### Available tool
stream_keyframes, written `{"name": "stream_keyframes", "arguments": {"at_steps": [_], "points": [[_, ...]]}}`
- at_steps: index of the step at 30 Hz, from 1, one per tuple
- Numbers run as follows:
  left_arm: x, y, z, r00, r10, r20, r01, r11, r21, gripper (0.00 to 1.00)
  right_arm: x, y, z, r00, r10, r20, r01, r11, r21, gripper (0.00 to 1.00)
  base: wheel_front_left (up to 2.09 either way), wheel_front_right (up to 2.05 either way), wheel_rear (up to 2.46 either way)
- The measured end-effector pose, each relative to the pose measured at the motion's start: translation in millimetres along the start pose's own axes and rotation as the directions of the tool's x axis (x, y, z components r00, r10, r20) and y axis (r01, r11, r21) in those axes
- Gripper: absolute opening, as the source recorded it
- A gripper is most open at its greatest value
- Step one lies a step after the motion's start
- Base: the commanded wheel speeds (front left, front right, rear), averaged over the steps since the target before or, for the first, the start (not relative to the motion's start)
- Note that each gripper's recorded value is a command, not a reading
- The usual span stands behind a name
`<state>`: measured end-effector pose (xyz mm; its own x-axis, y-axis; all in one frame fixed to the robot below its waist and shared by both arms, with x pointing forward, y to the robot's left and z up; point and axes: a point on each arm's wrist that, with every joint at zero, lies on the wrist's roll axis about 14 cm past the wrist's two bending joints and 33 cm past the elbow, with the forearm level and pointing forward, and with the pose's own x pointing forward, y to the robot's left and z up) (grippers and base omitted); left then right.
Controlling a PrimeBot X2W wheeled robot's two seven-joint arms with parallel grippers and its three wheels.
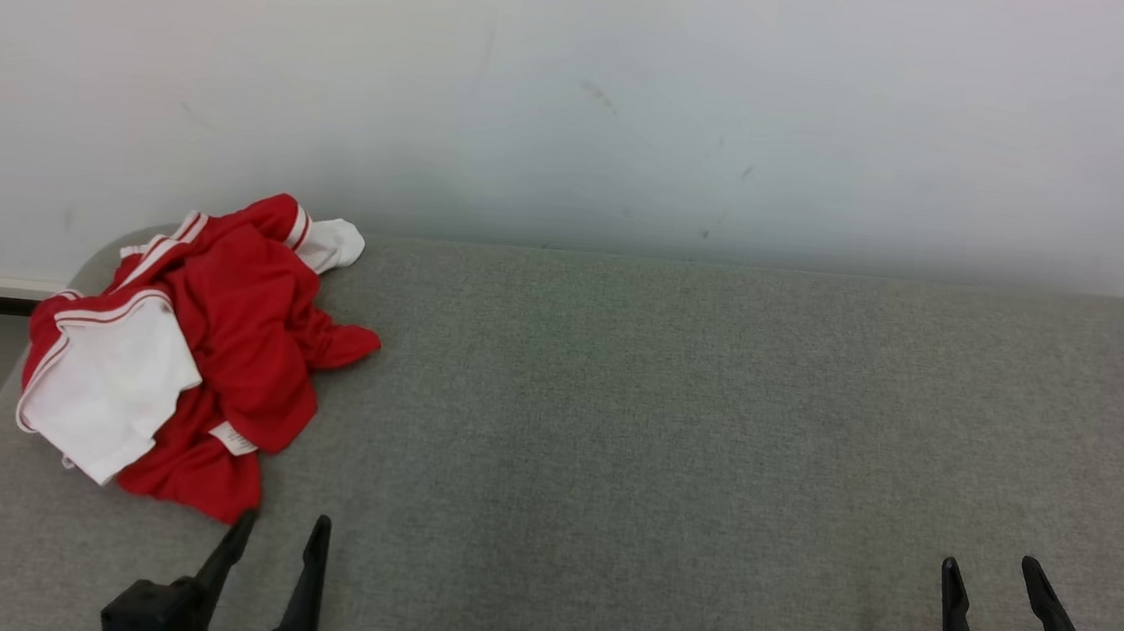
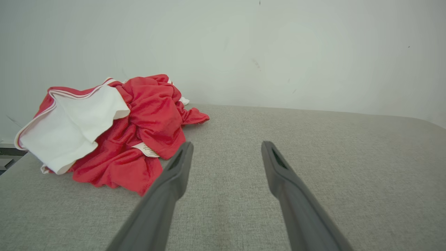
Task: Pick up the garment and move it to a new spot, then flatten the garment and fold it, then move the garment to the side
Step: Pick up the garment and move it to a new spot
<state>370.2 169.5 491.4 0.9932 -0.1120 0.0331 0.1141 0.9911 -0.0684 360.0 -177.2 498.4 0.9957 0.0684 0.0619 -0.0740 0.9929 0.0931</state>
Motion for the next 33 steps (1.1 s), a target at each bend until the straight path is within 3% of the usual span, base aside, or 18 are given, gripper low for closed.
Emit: {"name": "stream_keyframes", "arguments": {"at_steps": [9,17,22,27,33], "points": [[-4.4,1.1,1.8,1.0,0.004,0.005,-0.004,1.0,0.0,1.0,2.3,7.1,-2.2,1.0,0.024,-0.006,-0.024,1.0,0.005,1.0,0.0,0.0,0.0],[-33.4,32.5,3.0,0.993,0.115,0.009,-0.115,0.993,-0.001,1.0,15.4,51.6,-11.8,0.986,0.161,-0.033,-0.16,0.987,0.016,1.0,0.0,0.0,0.0],[-69.6,66.5,-0.8,0.972,0.234,-0.002,-0.234,0.972,0.006,1.0,24.2,97.3,-15.6,0.956,0.291,-0.042,-0.29,0.956,0.039,1.0,0.0,0.0,0.0],[-103.6,93.0,-0.9,0.942,0.336,0.002,-0.336,0.942,0.009,1.0,27.2,146.1,-13.5,0.904,0.425,-0.036,-0.424,0.905,0.041,1.0,0.0,0.0,0.0],[-114.0,103.4,3.3,0.93,0.368,0.015,-0.368,0.93,0.015,1.0,27.5,165.2,-11.4,0.879,0.476,-0.03,-0.475,0.879,0.04,1.0,0.0,0.0,0.0]]}}
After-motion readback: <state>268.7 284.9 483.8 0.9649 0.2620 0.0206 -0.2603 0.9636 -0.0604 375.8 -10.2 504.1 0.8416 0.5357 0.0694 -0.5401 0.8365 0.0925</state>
